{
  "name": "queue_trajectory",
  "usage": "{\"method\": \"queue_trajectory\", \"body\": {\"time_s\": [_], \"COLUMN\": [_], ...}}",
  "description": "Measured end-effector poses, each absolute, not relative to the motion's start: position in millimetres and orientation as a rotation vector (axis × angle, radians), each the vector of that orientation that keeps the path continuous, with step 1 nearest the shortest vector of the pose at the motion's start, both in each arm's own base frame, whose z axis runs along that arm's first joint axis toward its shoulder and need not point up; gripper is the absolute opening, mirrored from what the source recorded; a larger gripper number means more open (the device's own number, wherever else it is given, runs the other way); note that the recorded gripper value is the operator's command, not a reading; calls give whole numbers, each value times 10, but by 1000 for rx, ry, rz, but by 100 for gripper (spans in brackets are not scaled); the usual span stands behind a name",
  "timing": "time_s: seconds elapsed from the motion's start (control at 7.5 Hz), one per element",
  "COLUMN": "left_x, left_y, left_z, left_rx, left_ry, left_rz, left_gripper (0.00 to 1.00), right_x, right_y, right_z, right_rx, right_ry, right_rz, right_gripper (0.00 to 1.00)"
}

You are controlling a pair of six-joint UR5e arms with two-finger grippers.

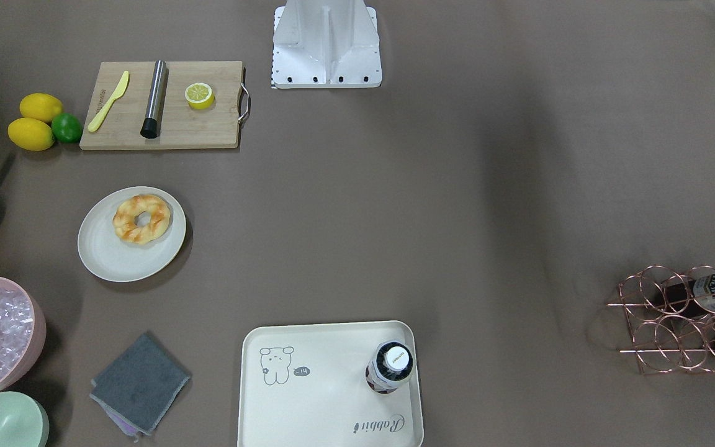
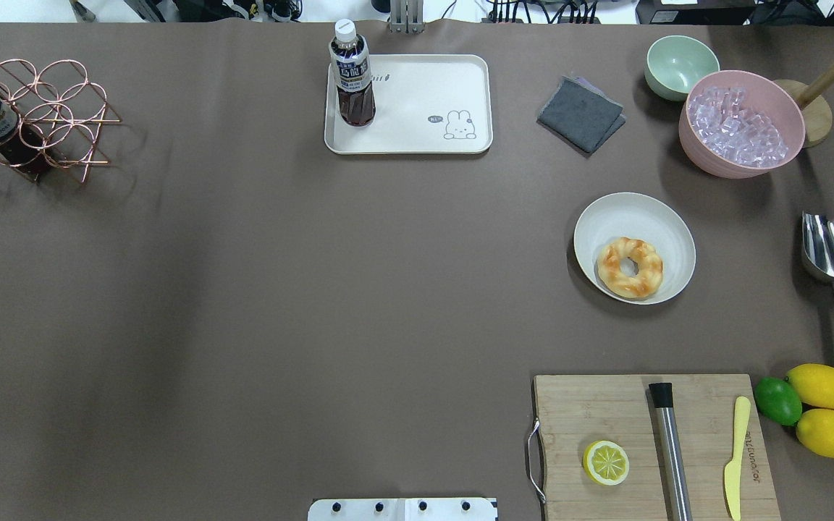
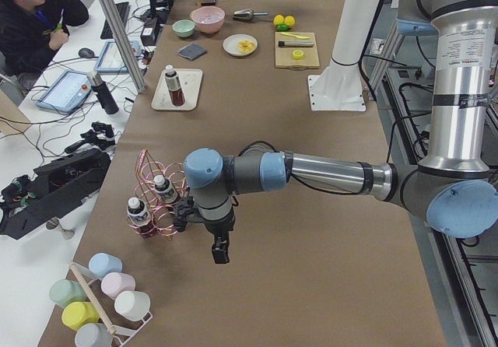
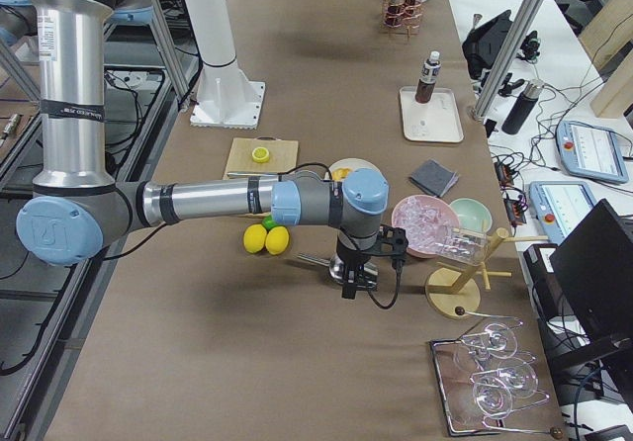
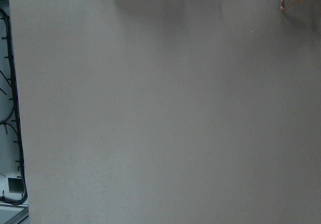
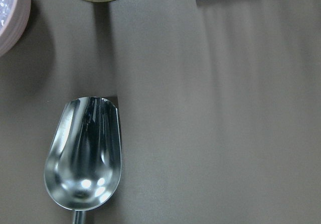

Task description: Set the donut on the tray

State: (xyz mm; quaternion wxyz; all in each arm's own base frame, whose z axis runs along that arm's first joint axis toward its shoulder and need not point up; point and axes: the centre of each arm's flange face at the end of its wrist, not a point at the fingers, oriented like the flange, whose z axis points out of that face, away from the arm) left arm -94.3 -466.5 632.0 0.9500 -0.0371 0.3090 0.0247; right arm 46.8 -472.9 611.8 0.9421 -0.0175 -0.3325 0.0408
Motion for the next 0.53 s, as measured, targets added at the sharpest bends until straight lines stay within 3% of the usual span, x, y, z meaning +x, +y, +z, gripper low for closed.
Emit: {"method": "queue_trajectory", "body": {"time_s": [0.53], "left_x": [-942], "left_y": [-4643], "left_z": [6288], "left_rx": [-70], "left_ry": [628], "left_rz": [52], "left_gripper": [98], "right_x": [467], "right_y": [-4722], "right_z": [6124], "right_rx": [-37], "right_ry": [-679], "right_rz": [83], "right_gripper": [99]}}
